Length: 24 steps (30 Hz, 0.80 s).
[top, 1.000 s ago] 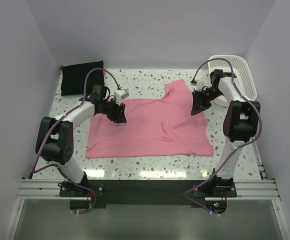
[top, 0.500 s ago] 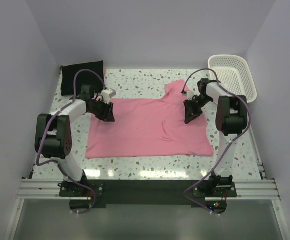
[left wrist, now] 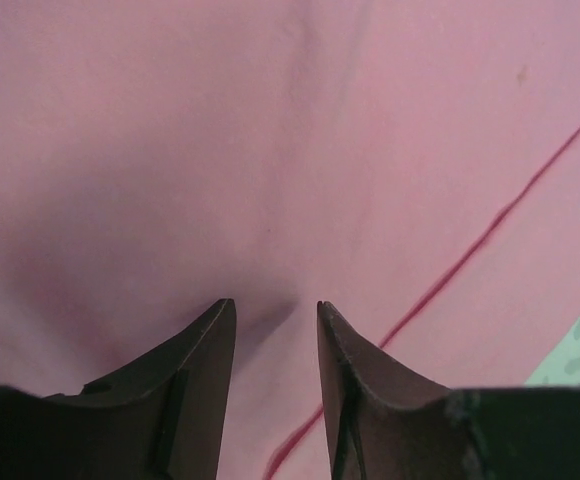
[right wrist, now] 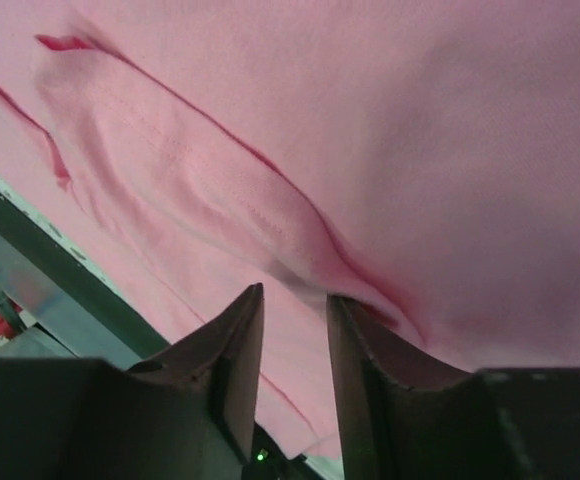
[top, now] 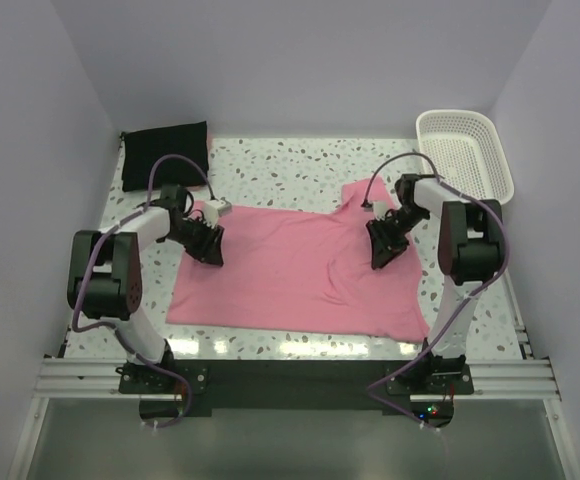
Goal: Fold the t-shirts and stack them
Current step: Fold the tshirt
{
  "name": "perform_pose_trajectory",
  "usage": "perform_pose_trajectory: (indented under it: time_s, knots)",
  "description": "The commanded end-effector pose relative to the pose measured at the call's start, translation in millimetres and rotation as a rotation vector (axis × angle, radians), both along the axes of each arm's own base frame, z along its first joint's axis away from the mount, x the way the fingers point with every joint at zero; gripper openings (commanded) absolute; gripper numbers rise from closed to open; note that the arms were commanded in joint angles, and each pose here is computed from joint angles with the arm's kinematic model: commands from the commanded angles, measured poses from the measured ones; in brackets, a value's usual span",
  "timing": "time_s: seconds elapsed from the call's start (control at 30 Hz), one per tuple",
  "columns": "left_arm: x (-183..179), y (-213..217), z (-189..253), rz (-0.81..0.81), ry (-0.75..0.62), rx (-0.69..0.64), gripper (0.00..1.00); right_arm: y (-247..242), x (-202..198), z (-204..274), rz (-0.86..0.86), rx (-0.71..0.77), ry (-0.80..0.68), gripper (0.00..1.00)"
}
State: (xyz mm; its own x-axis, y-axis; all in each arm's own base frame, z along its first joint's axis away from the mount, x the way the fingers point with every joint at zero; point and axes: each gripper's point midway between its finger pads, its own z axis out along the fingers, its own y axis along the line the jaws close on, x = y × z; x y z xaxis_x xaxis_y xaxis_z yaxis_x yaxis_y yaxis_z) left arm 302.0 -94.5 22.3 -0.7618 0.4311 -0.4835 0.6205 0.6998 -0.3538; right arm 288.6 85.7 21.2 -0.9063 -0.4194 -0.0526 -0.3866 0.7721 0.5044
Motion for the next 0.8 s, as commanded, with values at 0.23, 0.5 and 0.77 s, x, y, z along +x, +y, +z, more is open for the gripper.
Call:
perform_pose_trajectory:
  time_s: [0.23,0.5,0.77]
  knots:
    - [107.8,-4.0,88.5,-0.168,-0.297,-0.034,0.53,-20.2,145.9,73.5,-0.162,-0.047,-0.357,0.46]
    - [178.4,18.7,78.5,-0.105,-0.43,0.084,0.53,-59.2,189.8,51.3,-0.244,-0.276,-0.456,0.45]
    - [206.5,29.2,51.7,-0.167,-0.406,0.131,0.53,-72.0,181.2,31.7,-0.236,-0.351,-0.431,0.46]
